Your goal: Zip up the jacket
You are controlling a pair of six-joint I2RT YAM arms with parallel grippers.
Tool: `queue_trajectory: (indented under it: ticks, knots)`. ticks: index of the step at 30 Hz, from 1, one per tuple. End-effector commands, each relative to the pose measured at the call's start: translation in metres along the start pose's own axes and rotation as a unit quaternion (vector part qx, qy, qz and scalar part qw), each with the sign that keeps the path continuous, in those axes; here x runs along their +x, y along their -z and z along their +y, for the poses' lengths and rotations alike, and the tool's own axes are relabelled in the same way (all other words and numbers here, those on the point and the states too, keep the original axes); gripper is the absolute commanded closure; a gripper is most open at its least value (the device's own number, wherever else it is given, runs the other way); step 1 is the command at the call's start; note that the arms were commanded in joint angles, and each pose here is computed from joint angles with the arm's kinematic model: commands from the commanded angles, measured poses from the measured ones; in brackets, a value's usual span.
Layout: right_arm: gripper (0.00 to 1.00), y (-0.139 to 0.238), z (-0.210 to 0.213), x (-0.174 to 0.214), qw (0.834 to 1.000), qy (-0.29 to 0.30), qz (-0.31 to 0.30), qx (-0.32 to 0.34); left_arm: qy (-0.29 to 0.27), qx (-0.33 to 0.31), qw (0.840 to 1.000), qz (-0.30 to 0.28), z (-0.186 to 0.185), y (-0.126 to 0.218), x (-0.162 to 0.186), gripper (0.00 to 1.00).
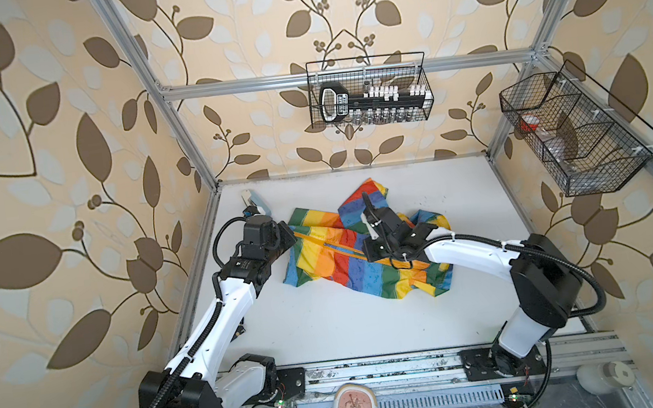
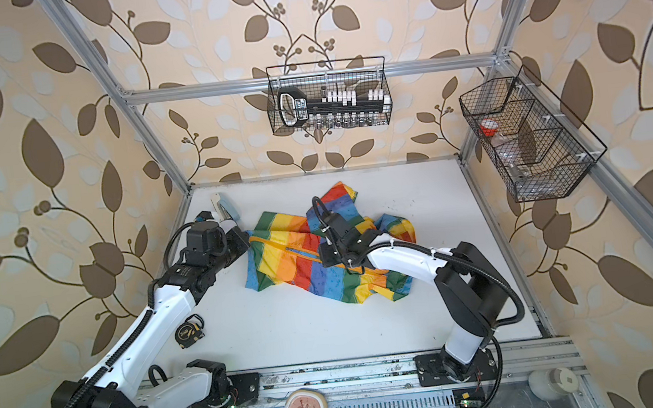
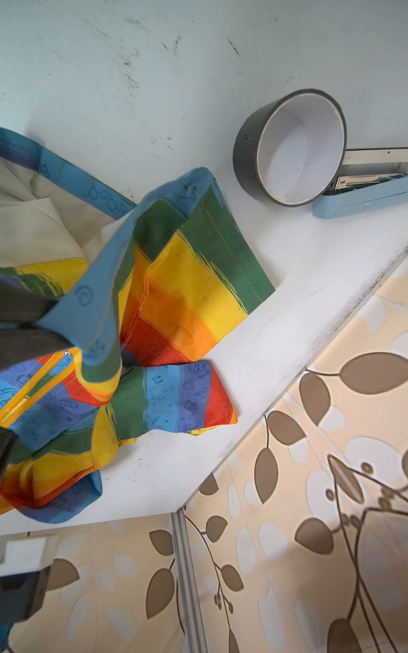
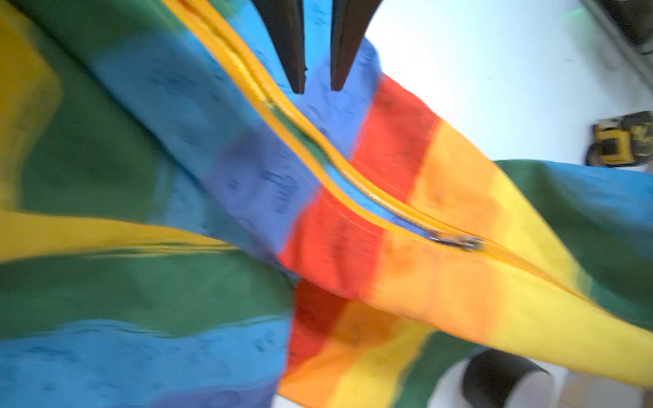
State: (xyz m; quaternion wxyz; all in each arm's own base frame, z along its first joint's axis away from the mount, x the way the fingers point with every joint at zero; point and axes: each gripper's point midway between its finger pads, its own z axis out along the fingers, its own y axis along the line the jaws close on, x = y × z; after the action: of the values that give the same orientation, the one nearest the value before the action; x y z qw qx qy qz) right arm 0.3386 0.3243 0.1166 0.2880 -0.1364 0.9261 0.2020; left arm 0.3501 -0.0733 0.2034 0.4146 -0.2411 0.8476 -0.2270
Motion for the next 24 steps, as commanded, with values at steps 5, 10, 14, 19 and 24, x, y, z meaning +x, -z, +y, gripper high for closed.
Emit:
queue_trajectory:
  ticks: [5,10,14,19,24]
  knots:
    - [0.59,-0.053,0.047,-0.019,0.996,-0.036,0.01,-0.081,0.009,-0.038,0.999,0.004,0.031,-0.017,0.017,1.0]
    - [0.53,-0.078,0.042,-0.024,0.989,-0.109,0.006,-0.097,0.017,-0.065,0.998,0.001,0.047,-0.029,0.02,1.0]
    - [0.52,-0.096,0.037,-0.023,0.983,-0.146,0.012,-0.111,0.02,-0.094,0.995,0.001,0.064,-0.035,0.02,0.82]
    - [0.51,-0.108,0.028,-0.019,0.981,-0.16,0.019,-0.107,0.041,-0.066,0.996,0.036,0.07,-0.049,0.041,0.18]
    - [0.51,-0.113,0.023,-0.017,0.979,-0.171,0.025,-0.111,0.066,0.008,0.995,0.069,0.063,-0.08,0.069,0.01]
